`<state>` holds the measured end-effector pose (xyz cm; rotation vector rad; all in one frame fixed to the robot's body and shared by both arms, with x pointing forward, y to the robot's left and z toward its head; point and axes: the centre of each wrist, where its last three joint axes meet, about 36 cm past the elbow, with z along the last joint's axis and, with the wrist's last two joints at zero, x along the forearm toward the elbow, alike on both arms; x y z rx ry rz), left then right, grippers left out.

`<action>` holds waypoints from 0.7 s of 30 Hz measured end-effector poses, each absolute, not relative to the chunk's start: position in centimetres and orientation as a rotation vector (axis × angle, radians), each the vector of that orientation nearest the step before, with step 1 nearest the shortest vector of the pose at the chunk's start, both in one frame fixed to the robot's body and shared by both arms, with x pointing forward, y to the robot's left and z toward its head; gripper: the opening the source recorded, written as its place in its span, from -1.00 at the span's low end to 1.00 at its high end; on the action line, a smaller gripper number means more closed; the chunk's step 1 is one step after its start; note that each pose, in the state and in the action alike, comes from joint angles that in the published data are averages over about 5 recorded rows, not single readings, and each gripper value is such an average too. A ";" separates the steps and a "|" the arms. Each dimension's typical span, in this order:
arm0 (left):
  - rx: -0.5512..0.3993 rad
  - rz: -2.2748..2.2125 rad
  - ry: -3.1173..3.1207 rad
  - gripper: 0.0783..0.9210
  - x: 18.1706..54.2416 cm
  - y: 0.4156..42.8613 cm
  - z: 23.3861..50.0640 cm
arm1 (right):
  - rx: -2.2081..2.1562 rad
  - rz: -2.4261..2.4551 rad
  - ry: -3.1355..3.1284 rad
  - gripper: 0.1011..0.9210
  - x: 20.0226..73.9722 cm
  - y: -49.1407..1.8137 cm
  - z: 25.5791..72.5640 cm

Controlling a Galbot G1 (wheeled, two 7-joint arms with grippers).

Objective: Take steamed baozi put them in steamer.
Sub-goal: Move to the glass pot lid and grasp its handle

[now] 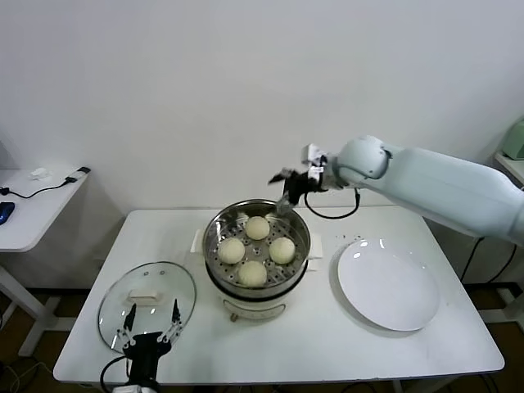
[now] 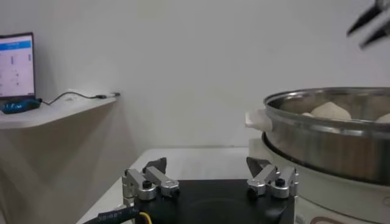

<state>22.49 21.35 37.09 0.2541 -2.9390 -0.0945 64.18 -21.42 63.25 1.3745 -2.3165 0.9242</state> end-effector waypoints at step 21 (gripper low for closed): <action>0.211 -0.223 -2.927 0.77 24.0 23.9 35.9 | 0.432 0.314 -3.148 0.76 49.7 -35.6 45.9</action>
